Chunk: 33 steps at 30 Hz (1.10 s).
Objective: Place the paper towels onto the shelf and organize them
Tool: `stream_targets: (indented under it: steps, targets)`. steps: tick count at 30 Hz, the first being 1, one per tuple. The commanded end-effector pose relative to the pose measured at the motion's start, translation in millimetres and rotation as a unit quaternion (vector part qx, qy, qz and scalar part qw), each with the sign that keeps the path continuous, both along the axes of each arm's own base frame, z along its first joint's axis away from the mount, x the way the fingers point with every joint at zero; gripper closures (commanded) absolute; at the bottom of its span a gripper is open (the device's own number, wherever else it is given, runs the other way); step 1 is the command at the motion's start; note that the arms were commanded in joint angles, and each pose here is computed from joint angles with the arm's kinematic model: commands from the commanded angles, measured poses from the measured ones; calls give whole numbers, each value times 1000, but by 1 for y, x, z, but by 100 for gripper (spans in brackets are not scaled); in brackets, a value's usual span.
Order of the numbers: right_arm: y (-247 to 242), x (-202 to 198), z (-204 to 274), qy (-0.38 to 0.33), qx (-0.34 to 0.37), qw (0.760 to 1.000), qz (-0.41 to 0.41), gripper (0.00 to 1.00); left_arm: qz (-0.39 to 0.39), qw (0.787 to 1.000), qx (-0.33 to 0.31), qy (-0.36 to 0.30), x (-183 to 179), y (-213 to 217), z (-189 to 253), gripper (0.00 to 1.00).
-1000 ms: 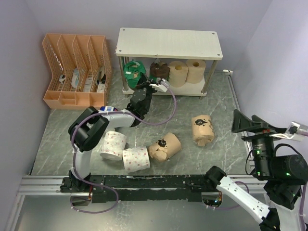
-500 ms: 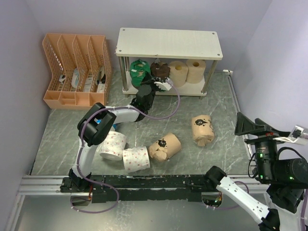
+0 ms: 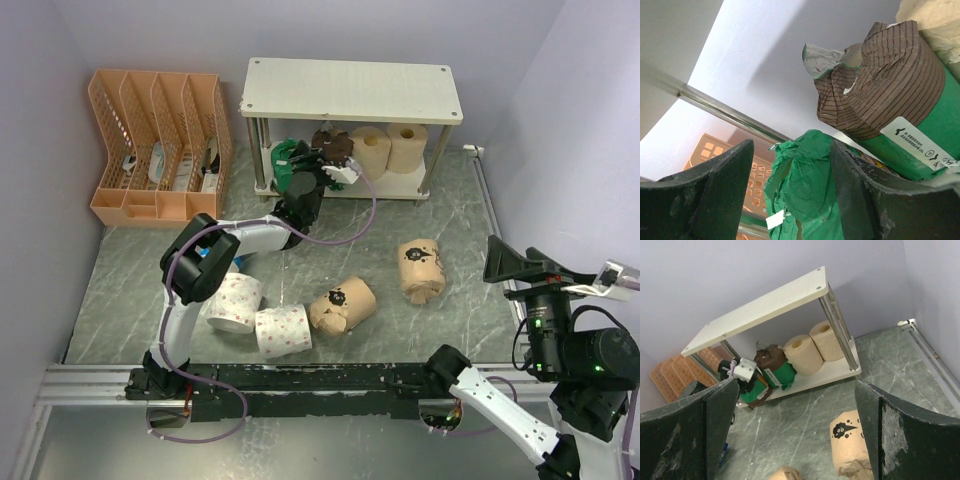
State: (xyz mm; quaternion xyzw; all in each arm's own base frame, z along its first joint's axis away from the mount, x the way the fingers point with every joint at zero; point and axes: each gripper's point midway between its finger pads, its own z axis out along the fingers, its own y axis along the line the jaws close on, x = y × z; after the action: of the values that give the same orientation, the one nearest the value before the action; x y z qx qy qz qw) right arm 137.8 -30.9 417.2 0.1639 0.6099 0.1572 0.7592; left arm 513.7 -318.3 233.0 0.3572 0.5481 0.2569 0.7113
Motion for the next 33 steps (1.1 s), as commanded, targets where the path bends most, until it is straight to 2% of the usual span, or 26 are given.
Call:
stream_targets:
  steps: [1, 6, 9, 12, 13, 15, 17, 19, 23, 26, 29, 33]
  targets:
    - [7, 6, -6, 9, -11, 1000, 3, 0, 0, 998, -47, -44, -15, 2, 61, 27]
    - [14, 10, -7, 11, -17, 1000, 13, 0, -18, 997, -62, -51, -49, 3, 87, 27]
    - [17, 10, -6, 10, -20, 1000, 18, 0, -45, 996, -76, -19, -73, 1, 82, 27]
    - [19, 11, -5, 9, -21, 999, 24, 0, -75, 993, -70, 57, -91, -6, 62, 27]
    - [21, 12, -5, 9, -22, 999, 26, 0, -91, 989, -61, 102, -95, -11, 49, 27]
    - [23, 13, -7, 11, -23, 999, 29, 0, -127, 970, -66, 198, -103, -16, 23, 29]
    - [26, 15, -10, 13, -23, 999, 33, 0, -160, 941, -95, 283, -109, -10, 8, 31]
    - [32, 18, -13, 15, -26, 999, 38, 0, -185, 914, -132, 335, -119, -1, 10, 31]
    - [55, 31, -25, 38, -65, 995, 66, 0, -204, 874, -193, 396, -136, 29, 28, 32]
    - [94, 50, -52, 94, -131, 979, 122, 0, -190, 866, -212, 411, -150, 60, 42, 29]
    - [149, 68, -94, 155, -191, 946, 213, 0, -165, 868, -227, 409, -162, 90, 58, 29]
    - [223, 65, -120, 142, -198, 897, 369, 0, -140, 871, -242, 403, -189, 129, 83, 29]
